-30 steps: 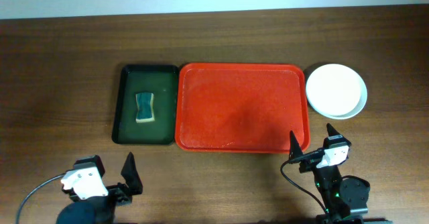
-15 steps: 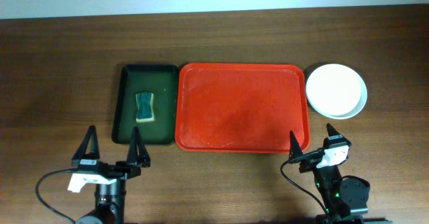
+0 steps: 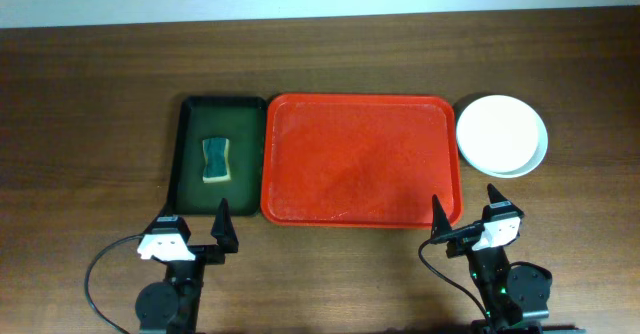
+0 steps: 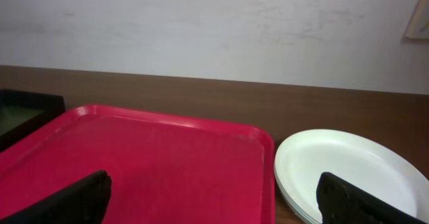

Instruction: Clean dirty plates on tray and stack at the side

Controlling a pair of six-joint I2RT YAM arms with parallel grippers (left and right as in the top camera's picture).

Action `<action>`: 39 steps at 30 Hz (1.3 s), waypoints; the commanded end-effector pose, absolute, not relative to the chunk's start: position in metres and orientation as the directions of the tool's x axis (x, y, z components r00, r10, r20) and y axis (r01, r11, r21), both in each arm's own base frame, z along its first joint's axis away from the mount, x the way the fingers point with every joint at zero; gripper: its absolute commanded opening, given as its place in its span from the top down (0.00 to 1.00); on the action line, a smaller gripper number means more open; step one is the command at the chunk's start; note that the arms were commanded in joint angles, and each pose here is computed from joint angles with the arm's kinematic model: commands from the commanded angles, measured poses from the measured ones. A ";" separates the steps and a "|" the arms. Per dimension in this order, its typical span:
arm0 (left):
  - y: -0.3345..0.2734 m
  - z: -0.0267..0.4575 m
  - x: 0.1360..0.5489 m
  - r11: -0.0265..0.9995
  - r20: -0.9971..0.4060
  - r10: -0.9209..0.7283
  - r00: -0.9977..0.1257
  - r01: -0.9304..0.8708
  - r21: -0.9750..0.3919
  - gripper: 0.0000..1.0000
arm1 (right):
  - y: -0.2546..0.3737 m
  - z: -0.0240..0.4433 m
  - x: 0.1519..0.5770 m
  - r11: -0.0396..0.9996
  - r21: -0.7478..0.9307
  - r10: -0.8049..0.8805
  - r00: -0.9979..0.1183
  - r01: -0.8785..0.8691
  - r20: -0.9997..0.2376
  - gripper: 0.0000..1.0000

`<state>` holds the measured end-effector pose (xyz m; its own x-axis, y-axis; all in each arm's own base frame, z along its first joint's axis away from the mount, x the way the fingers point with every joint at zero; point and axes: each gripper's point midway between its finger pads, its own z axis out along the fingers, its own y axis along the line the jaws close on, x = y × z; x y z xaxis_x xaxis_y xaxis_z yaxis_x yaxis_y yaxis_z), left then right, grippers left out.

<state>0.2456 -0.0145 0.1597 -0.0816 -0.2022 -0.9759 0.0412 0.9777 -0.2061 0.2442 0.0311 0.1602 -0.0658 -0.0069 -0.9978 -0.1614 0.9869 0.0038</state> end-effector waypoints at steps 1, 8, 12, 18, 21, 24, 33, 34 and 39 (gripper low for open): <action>-0.012 0.156 0.246 0.993 -0.990 -0.115 -0.084 0.031 -0.118 0.01 | 0.030 0.158 0.244 0.988 0.001 -0.010 -0.067 -0.157 -0.998 0.01; -0.014 0.156 0.245 0.998 -0.996 0.037 -0.079 0.059 0.032 0.01 | 0.030 0.158 0.244 0.988 0.001 -0.010 -0.067 -0.157 -0.998 0.01; -0.015 0.156 0.245 0.998 -0.996 0.036 -0.079 0.062 0.031 0.01 | 0.030 0.158 0.244 0.988 0.001 -0.010 -0.067 -0.157 -0.998 0.02; -0.015 0.156 0.245 0.998 -0.996 0.036 -0.079 0.062 0.031 0.01 | 0.030 0.158 0.244 0.988 0.001 -0.010 -0.067 -0.157 -0.998 0.02; -0.015 0.156 0.245 0.998 -0.996 0.036 -0.079 0.062 0.031 0.01 | 0.030 0.158 0.244 0.988 0.001 -0.010 -0.067 -0.157 -0.998 0.01; -0.015 0.156 0.245 0.998 -0.996 0.036 -0.079 0.062 0.031 0.01 | 0.030 0.158 0.244 0.988 0.001 -0.010 -0.067 -0.157 -0.998 0.01; -0.015 0.156 0.245 0.998 -0.996 0.036 -0.079 0.062 0.031 0.01 | 0.030 0.158 0.244 0.988 0.001 -0.010 -0.067 -0.157 -0.998 0.01; -0.015 0.156 0.245 0.998 -0.996 0.036 -0.079 0.062 0.031 0.01 | 0.030 0.158 0.244 0.988 0.000 -0.010 -0.067 -0.158 -0.998 0.01; -0.015 0.156 0.245 0.998 -0.996 0.036 -0.079 0.062 0.031 0.01 | 0.030 0.158 0.244 0.988 0.001 -0.010 -0.067 -0.157 -0.998 0.01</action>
